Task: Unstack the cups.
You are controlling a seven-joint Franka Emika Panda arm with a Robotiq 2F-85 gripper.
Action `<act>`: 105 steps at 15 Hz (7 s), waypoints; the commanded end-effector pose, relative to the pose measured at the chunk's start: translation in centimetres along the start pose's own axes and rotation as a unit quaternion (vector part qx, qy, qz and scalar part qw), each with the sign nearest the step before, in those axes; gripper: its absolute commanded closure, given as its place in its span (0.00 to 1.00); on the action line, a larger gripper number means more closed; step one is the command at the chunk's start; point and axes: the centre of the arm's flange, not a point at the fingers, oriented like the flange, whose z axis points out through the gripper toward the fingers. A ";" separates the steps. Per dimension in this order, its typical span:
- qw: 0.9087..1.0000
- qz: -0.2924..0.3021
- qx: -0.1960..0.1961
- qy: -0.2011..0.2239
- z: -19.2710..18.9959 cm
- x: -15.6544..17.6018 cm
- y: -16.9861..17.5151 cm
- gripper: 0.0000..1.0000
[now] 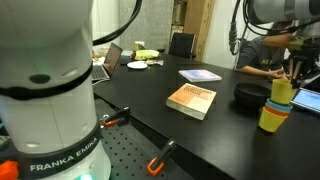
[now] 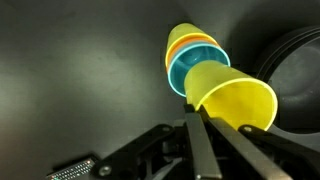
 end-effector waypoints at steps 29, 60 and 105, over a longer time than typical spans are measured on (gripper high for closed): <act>0.982 0.172 -0.079 -0.003 4.9 -11.4 14.2 0.99; 0.979 0.200 -0.013 0.034 0.1 -3.6 9.8 0.00; 0.990 0.138 -0.036 -0.006 5.1 -1.4 1.1 0.99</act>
